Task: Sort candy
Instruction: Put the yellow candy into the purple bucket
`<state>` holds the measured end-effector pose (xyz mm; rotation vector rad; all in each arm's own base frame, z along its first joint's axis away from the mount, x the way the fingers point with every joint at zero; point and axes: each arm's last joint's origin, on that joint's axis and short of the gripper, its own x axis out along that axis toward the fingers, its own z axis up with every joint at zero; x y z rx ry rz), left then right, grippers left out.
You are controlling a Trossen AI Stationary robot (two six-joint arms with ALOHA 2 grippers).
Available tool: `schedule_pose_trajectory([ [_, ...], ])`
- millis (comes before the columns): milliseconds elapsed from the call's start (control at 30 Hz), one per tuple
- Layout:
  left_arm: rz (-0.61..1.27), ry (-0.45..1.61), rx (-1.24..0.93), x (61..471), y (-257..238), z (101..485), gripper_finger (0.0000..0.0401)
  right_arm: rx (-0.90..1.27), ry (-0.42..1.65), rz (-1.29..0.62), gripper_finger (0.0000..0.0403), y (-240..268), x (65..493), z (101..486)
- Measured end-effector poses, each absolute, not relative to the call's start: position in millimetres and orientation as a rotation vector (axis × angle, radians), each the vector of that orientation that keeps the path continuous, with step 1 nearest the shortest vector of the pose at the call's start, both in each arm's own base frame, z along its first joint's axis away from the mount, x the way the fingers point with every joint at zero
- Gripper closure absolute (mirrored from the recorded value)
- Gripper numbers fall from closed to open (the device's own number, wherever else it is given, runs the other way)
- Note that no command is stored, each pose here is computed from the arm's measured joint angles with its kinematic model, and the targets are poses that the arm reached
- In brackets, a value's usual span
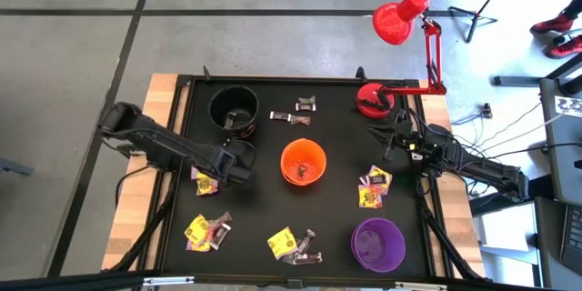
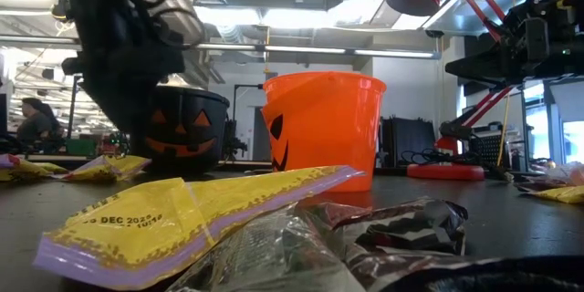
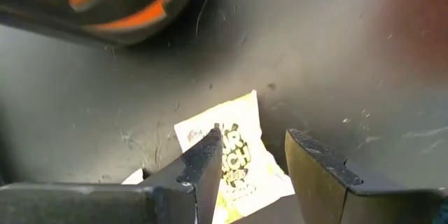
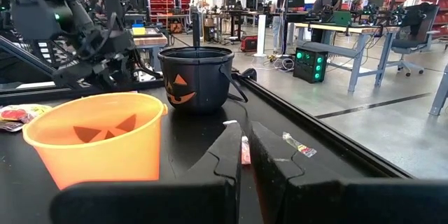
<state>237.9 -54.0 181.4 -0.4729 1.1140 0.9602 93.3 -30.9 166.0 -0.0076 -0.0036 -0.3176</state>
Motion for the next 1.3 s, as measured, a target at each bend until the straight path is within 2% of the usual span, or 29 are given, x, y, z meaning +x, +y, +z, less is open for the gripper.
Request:
schedule_pose_trajectory([
  [467, 1.030, 1.171, -0.500, 225, -54, 158, 0.0251, -0.137, 0.010, -0.348, 0.0374, -32, 93, 167],
  [733, 0.968, 1.100, -0.599, 223, -58, 136, 0.0229, -0.137, 0.009, -0.348, 0.0374, -32, 93, 167],
  [900, 0.999, 1.067, -0.646, 219, -57, 130, 0.0230, -0.137, 0.008, -0.306, 0.0374, -31, 93, 167],
  [1067, 1.012, 1.052, -0.651, 218, -57, 130, 0.0260, -0.143, -0.022, -0.233, 0.0374, -29, 94, 169],
  [1300, 1.006, 1.031, -0.635, 222, -59, 133, 0.0349, -0.125, -0.032, -0.207, 0.0374, -28, 94, 170],
])
